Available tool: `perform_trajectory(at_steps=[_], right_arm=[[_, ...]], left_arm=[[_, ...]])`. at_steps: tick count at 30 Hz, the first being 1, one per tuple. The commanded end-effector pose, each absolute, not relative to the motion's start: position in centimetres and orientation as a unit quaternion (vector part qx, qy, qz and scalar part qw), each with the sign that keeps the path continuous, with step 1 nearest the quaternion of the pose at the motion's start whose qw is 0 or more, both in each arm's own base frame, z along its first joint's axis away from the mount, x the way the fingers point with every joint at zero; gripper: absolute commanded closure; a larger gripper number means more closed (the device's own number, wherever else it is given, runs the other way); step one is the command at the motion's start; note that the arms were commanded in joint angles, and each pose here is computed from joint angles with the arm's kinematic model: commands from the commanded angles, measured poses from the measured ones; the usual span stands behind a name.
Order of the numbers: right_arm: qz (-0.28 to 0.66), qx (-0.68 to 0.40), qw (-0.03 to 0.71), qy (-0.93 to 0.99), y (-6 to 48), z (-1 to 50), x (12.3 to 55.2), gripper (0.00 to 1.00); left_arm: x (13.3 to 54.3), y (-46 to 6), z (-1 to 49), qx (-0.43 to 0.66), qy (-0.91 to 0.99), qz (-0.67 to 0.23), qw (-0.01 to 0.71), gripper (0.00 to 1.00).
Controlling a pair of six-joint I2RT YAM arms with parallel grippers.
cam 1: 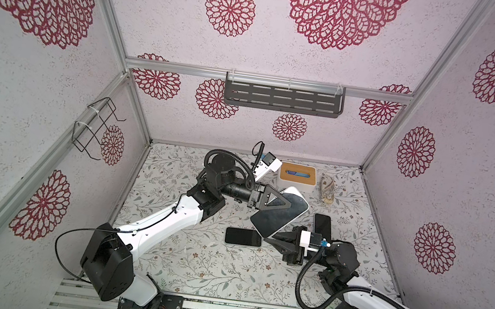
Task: Take the phone out of the phone case
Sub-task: Remove the phone case from the phone.
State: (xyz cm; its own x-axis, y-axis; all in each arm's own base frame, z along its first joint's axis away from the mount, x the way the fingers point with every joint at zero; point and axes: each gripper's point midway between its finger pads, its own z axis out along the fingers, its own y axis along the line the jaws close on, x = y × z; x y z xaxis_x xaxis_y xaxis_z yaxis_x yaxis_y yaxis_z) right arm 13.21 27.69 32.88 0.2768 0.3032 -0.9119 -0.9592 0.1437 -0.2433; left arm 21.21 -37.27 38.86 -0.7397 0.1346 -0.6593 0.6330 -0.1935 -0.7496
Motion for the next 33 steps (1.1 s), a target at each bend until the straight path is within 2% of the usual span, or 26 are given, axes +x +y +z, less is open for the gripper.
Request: perform_trajectory(at_steps=[1, 7, 11, 13, 18, 27, 30, 33], right_arm=[[0.347, -0.352, 0.834, 0.246, 23.7, 41.3, 14.0, 1.0], [0.319, -0.303, 0.859, 0.261, 22.2, 41.4, 15.3, 1.0], [0.336, -0.304, 0.853, 0.259, 22.0, 41.2, 14.7, 0.99], [0.347, -0.294, 0.85, 0.264, 21.5, 40.8, 14.5, 0.95], [0.415, -0.273, 0.816, 0.296, 20.7, 39.8, 13.7, 0.71], [0.457, -0.245, 0.754, 0.403, 21.1, 38.7, 15.4, 0.69], [0.496, -0.244, 0.74, 0.384, 20.5, 38.4, 13.7, 0.6], [0.536, -0.233, 0.689, 0.429, 21.2, 37.5, 14.0, 0.57]], left_arm=[[23.3, -39.8, 34.7, 0.222, 0.674, -0.688, 0.15, 1.0], [23.5, -39.9, 35.5, 0.218, 0.664, -0.698, 0.156, 1.0], [23.9, -39.2, 36.2, 0.208, 0.658, -0.702, 0.173, 1.0], [24.4, -38.5, 37.0, 0.198, 0.652, -0.708, 0.186, 1.0], [25.6, -36.1, 39.0, 0.159, 0.636, -0.713, 0.247, 1.0], [25.5, -36.4, 38.6, 0.152, 0.637, -0.712, 0.252, 1.0], [25.8, -36.0, 38.9, 0.14, 0.634, -0.714, 0.261, 1.0], [26.3, -35.6, 39.2, 0.123, 0.634, -0.71, 0.28, 1.0]])
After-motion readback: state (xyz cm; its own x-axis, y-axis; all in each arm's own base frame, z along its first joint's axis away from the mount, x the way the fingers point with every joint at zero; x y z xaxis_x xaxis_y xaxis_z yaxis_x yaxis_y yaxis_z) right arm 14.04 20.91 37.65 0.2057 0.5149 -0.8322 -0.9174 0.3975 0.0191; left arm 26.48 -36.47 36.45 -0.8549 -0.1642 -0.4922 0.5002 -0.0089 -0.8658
